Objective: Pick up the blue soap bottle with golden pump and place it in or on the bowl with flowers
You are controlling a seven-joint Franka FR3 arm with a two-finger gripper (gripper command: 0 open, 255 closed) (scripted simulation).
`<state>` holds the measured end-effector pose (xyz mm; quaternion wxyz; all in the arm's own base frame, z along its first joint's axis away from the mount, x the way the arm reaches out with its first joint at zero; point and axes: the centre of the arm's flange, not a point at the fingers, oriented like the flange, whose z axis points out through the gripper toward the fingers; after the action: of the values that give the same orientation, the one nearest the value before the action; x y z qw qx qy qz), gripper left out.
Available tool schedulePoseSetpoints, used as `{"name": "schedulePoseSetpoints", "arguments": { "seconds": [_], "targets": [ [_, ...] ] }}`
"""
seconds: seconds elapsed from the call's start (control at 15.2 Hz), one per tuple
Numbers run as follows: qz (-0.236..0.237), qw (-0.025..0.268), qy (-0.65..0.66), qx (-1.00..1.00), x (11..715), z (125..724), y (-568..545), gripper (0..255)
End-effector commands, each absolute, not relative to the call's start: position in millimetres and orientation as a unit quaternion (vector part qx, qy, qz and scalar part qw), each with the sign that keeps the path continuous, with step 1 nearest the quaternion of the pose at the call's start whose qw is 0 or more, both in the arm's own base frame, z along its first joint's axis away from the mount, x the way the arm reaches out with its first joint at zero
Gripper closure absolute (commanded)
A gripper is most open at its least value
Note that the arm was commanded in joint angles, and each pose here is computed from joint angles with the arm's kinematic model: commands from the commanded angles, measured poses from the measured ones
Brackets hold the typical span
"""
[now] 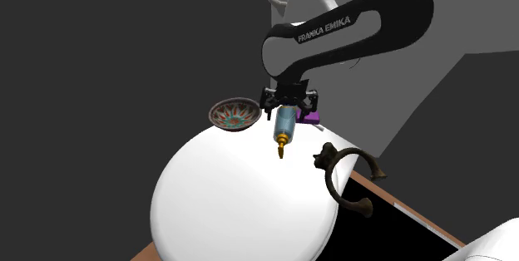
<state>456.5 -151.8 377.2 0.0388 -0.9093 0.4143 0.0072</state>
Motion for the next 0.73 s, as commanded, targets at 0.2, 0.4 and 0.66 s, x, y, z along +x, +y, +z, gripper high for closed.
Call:
{"name": "schedulePoseSetpoints", "arguments": {
  "seconds": [0.2,0.4,0.66],
  "targets": [
    [0.009,0.039,0.424,-0.905,456,347,-156,0],
    [0.009,0.039,0.424,-0.905,456,328,-154,0],
    [0.009,0.039,0.424,-0.905,456,328,-154,0]
  ]
}}
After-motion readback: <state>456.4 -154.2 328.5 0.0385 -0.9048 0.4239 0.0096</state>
